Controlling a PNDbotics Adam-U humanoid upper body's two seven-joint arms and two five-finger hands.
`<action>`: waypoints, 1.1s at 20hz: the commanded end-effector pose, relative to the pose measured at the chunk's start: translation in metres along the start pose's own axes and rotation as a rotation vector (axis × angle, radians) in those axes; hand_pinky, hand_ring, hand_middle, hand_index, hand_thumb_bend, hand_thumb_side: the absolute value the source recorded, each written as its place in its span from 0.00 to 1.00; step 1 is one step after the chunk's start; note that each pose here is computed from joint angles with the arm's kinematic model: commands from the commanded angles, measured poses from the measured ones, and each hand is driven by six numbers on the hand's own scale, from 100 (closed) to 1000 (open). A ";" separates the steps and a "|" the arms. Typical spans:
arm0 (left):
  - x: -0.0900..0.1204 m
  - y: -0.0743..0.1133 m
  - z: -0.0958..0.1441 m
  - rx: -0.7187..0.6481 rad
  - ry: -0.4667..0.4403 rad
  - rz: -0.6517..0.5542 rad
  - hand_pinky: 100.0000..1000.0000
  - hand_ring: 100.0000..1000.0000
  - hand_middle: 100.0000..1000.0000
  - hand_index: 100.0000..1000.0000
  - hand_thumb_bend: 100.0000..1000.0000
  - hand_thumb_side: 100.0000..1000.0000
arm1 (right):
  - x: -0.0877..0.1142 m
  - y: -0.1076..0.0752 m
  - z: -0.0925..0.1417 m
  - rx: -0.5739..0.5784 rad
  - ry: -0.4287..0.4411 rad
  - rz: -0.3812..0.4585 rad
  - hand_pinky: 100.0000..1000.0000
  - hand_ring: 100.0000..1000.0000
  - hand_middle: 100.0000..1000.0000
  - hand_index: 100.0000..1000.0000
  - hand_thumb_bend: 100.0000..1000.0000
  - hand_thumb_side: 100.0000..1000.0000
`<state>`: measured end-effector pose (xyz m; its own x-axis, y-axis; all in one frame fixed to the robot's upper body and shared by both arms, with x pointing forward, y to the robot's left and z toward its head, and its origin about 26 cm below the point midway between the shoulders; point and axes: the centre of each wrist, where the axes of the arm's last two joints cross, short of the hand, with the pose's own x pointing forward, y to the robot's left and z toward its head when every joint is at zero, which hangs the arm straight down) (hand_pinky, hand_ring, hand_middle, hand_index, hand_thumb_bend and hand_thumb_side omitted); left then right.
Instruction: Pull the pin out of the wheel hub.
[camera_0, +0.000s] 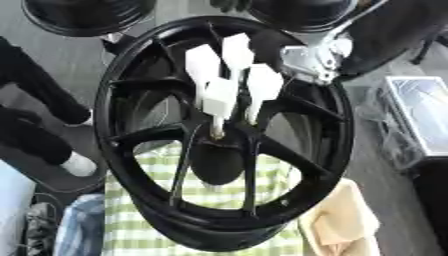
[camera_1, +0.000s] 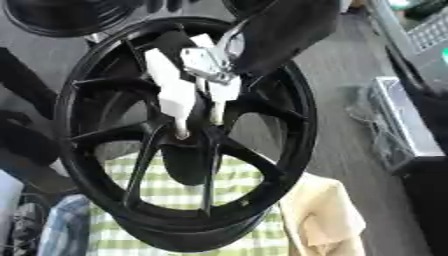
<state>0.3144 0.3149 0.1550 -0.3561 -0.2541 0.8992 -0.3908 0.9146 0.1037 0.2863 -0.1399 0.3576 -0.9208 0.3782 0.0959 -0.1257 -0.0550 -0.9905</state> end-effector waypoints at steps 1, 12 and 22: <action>0.010 0.007 -0.007 0.014 -0.041 -0.016 0.70 0.67 0.74 0.76 0.19 0.78 | 0.004 -0.001 0.002 -0.002 0.022 0.021 0.75 0.75 0.73 0.84 0.00 0.51; 0.011 0.008 -0.008 0.026 -0.045 -0.012 0.70 0.67 0.74 0.76 0.19 0.78 | -0.002 0.012 0.001 0.065 0.085 0.077 0.75 0.73 0.70 0.82 0.00 0.35; 0.012 0.006 -0.009 0.020 -0.047 -0.004 0.70 0.67 0.74 0.76 0.19 0.78 | -0.008 0.023 0.002 0.077 0.163 0.129 0.75 0.75 0.72 0.83 0.02 0.33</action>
<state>0.3155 0.3167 0.1590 -0.3676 -0.2541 0.8946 -0.4041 0.9100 0.0924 0.2935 -0.1436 0.3277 -0.8652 0.5012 -0.0147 -0.0848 -0.1752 -0.9809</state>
